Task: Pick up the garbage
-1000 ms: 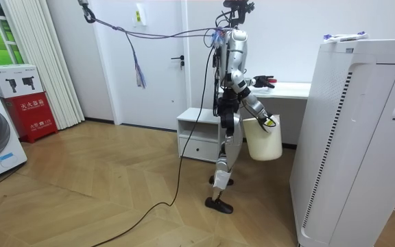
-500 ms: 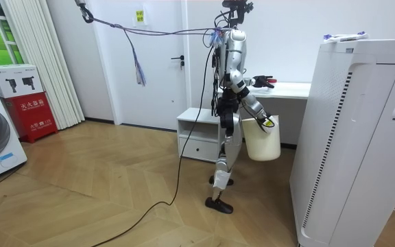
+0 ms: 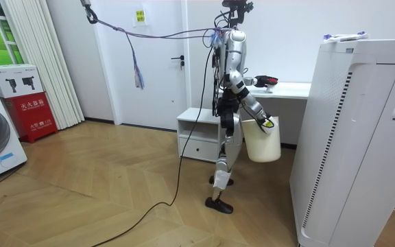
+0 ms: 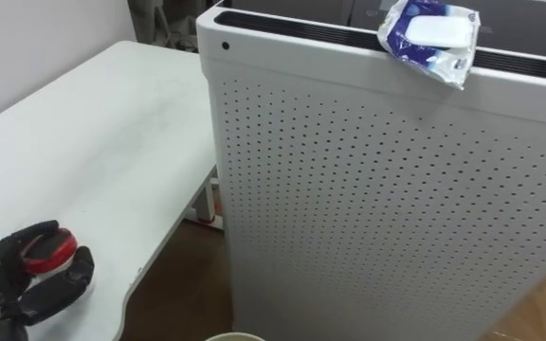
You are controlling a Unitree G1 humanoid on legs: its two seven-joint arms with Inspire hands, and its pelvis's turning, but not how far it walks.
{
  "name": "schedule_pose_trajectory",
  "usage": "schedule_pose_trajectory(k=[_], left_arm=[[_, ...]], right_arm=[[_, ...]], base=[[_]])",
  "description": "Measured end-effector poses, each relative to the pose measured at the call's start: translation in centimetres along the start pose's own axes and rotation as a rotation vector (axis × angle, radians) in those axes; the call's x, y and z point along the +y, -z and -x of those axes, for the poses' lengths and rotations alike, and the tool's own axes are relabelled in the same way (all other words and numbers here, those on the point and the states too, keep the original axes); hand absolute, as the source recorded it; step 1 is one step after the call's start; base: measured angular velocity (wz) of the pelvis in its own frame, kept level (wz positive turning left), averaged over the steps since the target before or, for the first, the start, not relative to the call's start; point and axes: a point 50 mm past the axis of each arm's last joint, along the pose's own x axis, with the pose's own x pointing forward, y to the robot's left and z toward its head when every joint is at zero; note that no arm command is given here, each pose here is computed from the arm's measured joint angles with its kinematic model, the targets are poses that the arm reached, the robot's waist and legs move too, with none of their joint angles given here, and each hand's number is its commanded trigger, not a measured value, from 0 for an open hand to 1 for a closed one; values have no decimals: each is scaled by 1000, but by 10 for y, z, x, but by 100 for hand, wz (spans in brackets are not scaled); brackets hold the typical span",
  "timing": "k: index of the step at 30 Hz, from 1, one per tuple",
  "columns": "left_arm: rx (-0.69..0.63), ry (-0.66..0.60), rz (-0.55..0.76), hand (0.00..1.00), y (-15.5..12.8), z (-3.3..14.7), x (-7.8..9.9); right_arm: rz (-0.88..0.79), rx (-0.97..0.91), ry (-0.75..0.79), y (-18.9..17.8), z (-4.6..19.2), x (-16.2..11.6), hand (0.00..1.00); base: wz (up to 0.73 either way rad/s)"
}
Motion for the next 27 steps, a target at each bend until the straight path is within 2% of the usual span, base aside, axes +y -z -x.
schedule_pose_trajectory(k=[16, 22, 25, 27], left_arm=[[73, 23, 43, 100, 11, 2, -2], [83, 108, 58, 100, 12, 6, -12], [65, 200, 67, 100, 7, 8, -21], [41, 296, 79, 100, 0, 13, -35]], right_arm=[[1, 9, -4, 5, 4, 0, 100], [-6, -7, -27, 2, 4, 0, 100], [6, -17, -43, -3, 2, -1, 100], [6, -24, -38, -5, 2, -3, 100]], base=[[-3], [-1], [-1], [0]])
